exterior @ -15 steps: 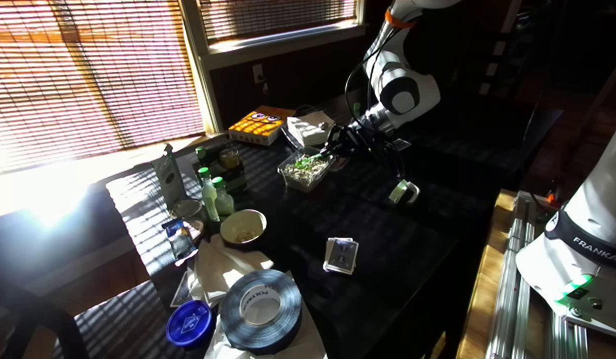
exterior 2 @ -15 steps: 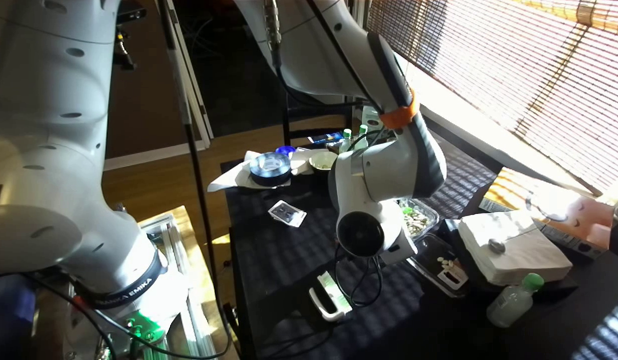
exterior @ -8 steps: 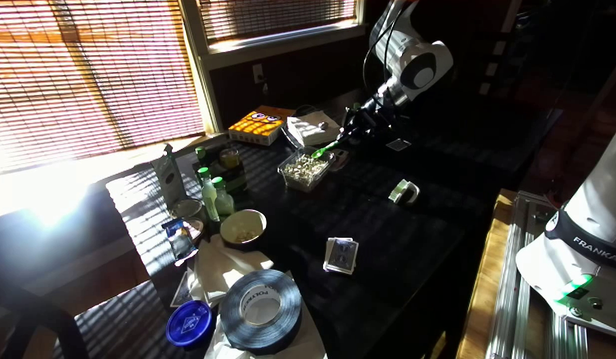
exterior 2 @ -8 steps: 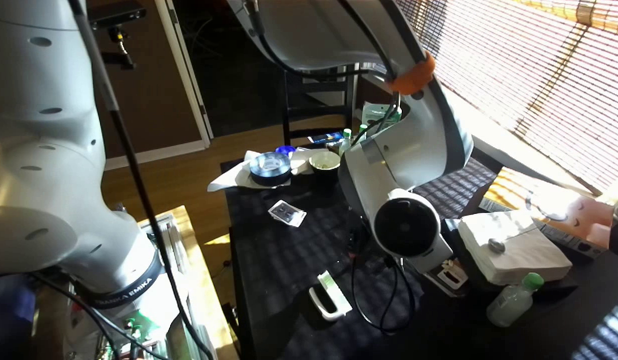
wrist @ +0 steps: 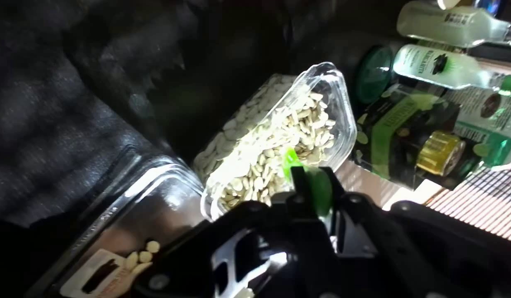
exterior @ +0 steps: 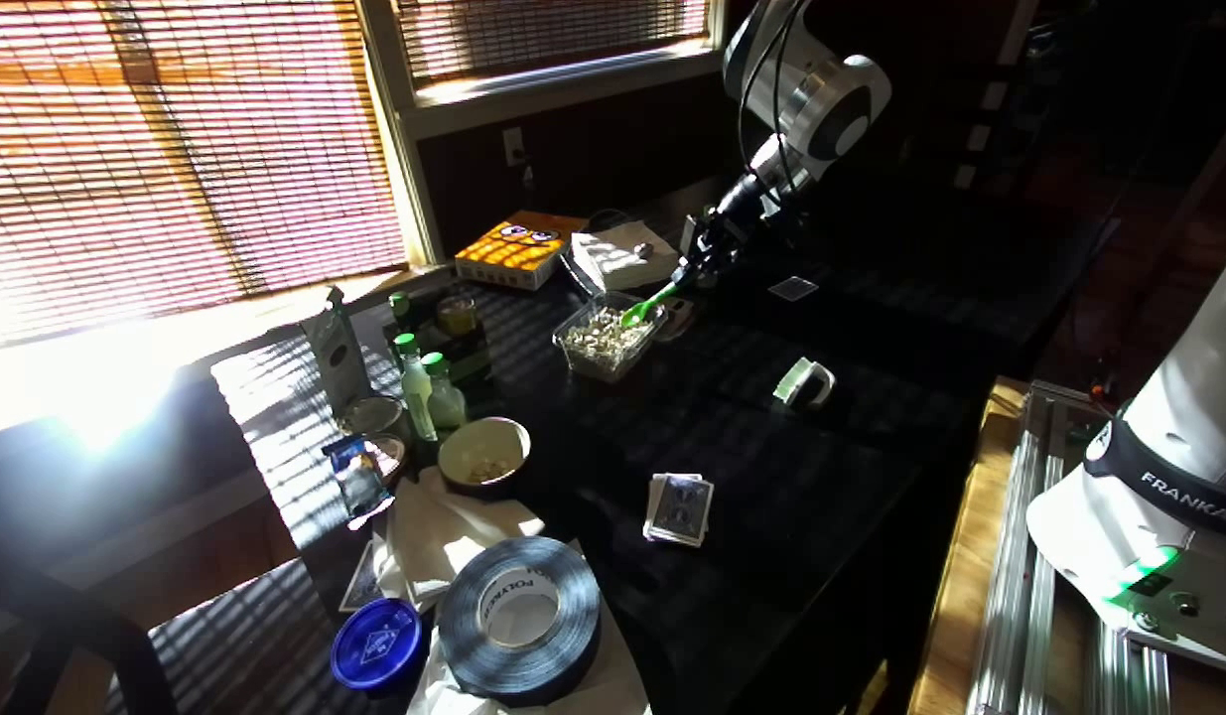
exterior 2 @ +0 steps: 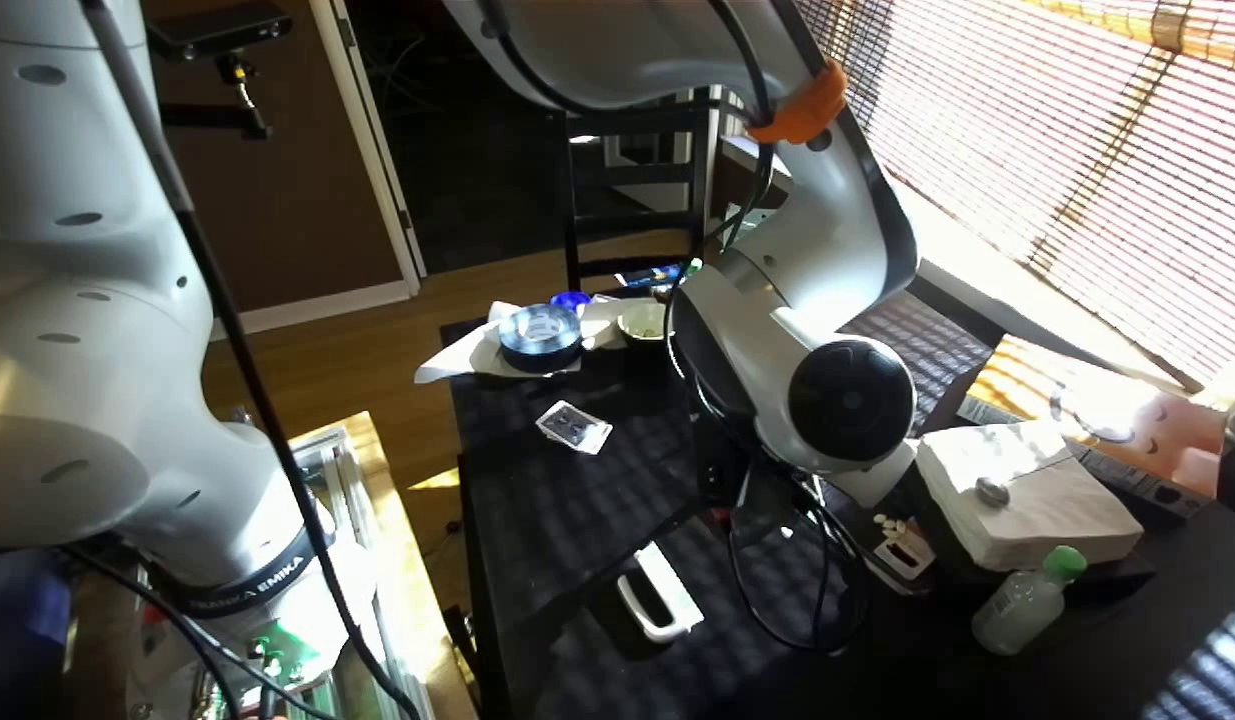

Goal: Use the green spoon to put some of the contents of the clear lunchbox into the bowl on the left

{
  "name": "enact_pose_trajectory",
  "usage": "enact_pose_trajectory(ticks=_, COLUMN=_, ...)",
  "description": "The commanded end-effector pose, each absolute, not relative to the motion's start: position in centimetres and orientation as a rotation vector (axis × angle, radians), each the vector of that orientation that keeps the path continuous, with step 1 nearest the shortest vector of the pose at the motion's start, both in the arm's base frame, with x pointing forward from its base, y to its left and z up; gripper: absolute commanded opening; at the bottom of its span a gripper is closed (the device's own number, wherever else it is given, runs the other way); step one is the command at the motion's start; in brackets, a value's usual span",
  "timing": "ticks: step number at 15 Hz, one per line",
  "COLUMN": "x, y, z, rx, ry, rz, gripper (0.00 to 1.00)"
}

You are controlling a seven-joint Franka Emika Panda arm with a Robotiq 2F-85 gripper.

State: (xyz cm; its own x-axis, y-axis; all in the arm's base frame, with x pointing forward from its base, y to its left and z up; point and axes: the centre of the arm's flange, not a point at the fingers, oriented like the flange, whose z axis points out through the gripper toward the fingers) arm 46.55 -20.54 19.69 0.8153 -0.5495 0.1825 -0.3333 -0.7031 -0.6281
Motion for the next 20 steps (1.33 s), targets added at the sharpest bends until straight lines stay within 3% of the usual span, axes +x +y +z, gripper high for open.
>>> enact_pose_trajectory(ticks=1, x=47.6, y=-18.3, z=19.9, rx=-2.451, ry=0.471, rz=-0.633, gripper=0.03)
enact_pose_trajectory(ticks=7, x=49.1, y=-18.3, z=19.8, rx=-2.628, ry=0.280, rz=-0.908, gripper=0.03)
enact_pose_trajectory(ticks=20, x=48.3, y=-17.4, z=14.6, rx=-2.527, ry=0.453, rz=-0.517, gripper=0.03)
